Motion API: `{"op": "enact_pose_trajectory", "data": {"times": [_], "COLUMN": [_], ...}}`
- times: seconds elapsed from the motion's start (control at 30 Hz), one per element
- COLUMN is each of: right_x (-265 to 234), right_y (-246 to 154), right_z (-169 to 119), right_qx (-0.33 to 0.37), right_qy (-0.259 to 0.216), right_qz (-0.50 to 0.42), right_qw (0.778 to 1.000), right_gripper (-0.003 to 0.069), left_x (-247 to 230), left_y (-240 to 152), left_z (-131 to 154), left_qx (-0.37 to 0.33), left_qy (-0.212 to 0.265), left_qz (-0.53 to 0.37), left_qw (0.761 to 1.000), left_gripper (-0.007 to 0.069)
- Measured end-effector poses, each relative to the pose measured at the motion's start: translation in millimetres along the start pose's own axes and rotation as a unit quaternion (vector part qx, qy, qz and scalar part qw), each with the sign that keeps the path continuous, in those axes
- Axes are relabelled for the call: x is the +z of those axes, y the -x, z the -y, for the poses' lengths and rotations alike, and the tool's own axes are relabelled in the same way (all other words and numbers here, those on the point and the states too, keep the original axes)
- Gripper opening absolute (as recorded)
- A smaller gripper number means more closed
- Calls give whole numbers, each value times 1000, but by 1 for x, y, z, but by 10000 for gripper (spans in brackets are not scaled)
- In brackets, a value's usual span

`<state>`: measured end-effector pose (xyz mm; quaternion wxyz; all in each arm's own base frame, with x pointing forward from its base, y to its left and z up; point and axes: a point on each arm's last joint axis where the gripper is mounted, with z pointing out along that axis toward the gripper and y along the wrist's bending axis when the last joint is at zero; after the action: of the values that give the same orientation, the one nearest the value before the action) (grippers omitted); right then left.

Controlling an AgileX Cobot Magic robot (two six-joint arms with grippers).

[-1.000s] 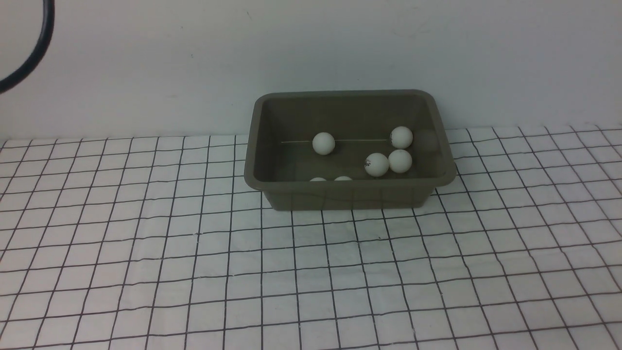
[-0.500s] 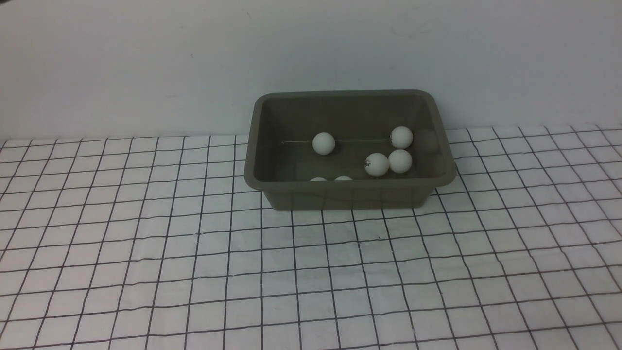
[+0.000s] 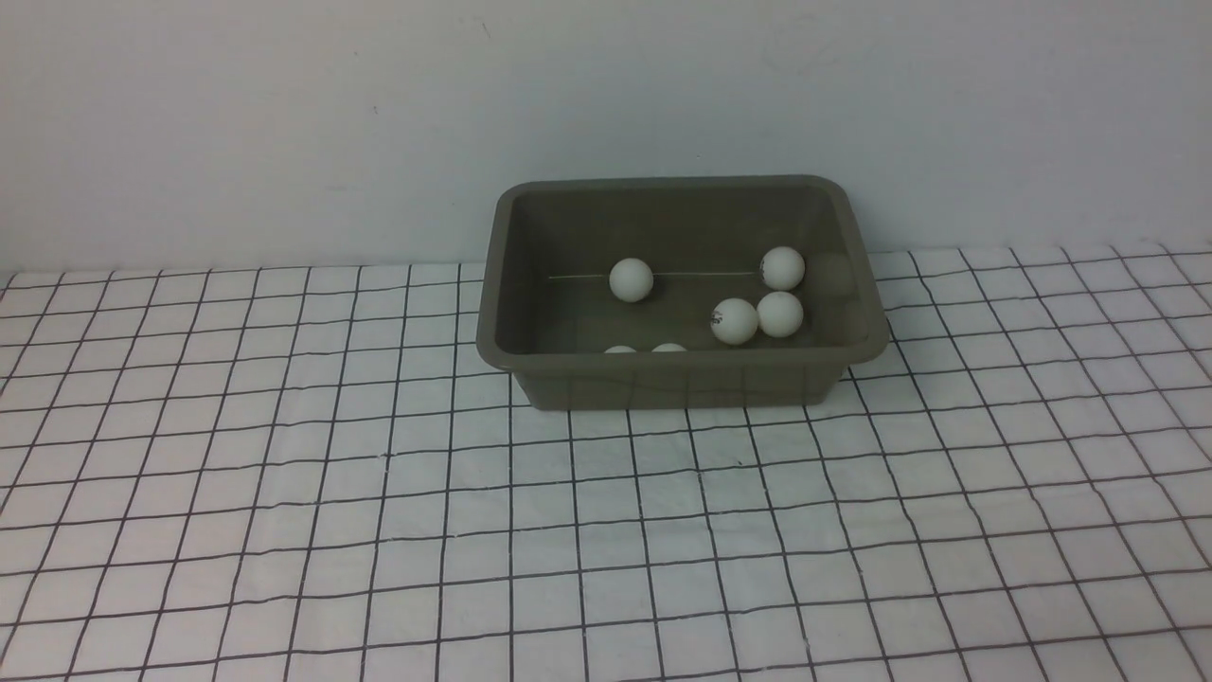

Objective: Put the table tennis balls into the box on the white checkered tablecloth.

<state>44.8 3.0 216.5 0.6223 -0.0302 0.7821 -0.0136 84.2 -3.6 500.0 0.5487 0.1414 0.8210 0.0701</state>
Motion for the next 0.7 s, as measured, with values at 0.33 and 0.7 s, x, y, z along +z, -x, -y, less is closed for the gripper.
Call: {"op": "enact_pose_trajectory", "data": {"times": [0.33, 0.7], "right_x": [0, 0], "right_y": [0, 0], "right_z": [0, 0], "right_qx": [0, 0], "right_qy": [0, 0], "right_qz": [0, 0], "right_qw": [1000, 1000], "right_gripper": [97, 97], "left_x": [67, 115], "left_y": [-144, -269], "left_z": [38, 74], "left_qx": [-86, -150], "left_qy": [32, 29], "left_qz": [11, -79], "left_qw": [996, 985], "left_gripper": [352, 352]}}
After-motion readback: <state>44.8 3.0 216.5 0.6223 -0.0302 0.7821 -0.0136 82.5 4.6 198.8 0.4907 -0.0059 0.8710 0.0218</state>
